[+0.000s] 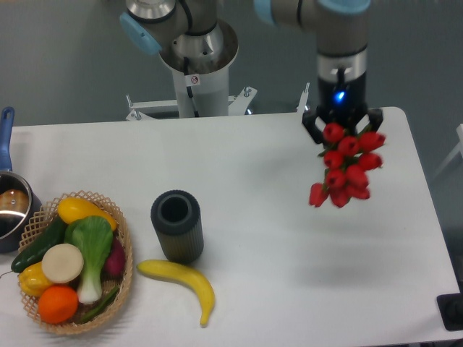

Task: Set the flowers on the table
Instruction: 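Lower the red tulips onto the table beside the black cup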

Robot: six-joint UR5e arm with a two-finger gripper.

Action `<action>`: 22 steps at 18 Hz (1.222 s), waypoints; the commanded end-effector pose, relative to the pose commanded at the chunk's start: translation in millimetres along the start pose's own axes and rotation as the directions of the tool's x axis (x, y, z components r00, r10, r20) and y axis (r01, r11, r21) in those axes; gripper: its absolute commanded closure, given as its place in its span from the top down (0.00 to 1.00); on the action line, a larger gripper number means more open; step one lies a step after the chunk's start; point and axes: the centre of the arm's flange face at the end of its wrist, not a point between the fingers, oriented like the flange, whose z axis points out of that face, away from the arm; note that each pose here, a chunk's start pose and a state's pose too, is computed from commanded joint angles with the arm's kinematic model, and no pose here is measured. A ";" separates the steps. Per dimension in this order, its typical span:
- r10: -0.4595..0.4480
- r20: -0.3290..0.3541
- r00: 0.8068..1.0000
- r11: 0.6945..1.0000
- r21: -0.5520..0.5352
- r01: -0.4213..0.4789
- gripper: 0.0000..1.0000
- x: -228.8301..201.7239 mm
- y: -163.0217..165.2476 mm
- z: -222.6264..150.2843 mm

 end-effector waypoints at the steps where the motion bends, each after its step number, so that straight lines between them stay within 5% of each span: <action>1: 0.019 -0.001 1.000 0.999 -0.027 -0.019 0.39 5.8 -6.1 9.5; 8: 0.071 -0.054 0.996 0.994 -0.075 -0.074 0.39 27.5 -41.3 63.9; 22: -0.011 -0.085 0.996 0.995 -0.098 0.003 0.40 16.7 -83.9 126.7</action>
